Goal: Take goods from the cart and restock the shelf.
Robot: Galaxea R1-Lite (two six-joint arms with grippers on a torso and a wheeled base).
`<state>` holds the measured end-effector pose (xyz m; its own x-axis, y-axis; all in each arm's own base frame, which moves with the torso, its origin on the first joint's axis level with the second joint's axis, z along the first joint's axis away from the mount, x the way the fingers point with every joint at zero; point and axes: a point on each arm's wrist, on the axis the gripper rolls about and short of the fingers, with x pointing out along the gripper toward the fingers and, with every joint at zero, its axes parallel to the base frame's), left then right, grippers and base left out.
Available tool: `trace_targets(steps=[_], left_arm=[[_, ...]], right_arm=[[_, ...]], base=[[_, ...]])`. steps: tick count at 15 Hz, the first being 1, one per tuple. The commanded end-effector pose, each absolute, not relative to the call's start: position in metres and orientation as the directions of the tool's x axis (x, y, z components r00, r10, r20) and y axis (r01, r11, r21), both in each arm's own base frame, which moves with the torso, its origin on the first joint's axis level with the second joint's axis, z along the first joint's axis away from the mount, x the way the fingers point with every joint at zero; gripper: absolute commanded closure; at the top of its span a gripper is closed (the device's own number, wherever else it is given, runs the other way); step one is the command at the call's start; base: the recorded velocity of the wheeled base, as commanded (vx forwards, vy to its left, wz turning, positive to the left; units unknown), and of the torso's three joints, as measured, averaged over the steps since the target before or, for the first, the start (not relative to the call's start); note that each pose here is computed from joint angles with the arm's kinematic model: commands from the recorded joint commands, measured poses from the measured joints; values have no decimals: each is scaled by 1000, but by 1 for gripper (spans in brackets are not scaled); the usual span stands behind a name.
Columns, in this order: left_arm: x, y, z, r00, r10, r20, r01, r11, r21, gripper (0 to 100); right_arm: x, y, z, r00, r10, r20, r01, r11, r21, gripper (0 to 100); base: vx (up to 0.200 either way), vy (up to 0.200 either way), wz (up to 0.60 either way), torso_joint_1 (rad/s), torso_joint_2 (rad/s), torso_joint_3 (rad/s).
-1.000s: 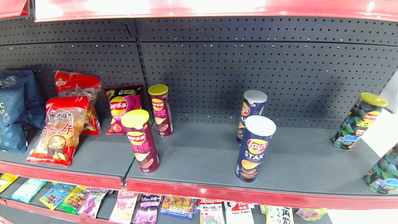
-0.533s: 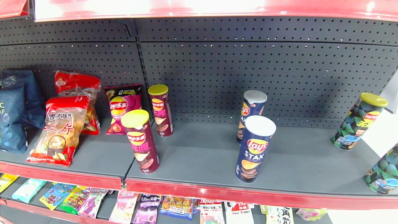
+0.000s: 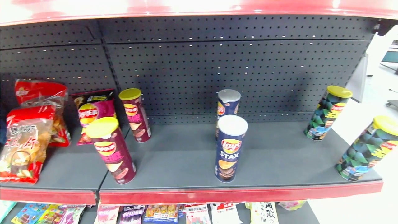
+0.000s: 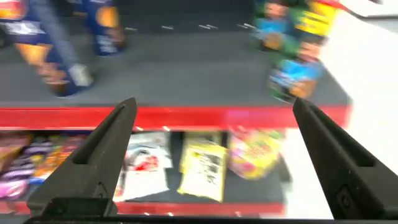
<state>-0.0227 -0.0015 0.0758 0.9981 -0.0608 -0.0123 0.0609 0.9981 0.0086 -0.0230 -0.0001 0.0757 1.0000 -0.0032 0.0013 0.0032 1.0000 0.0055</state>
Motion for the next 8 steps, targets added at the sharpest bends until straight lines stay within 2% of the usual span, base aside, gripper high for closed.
trace_targets(steps=[1,8], left_arm=[[-23,-2,76,998,-61,-12,61,998,8,0],[-23,-2,76,998,-61,-12,61,998,8,0]], right_arm=[[-23,0,76,1000,-3,-2,3,1000,2,0],[-23,0,76,1000,-3,-2,3,1000,2,0]], base=[[0,0,0,0,0,0],[0,0,0,0,0,0]])
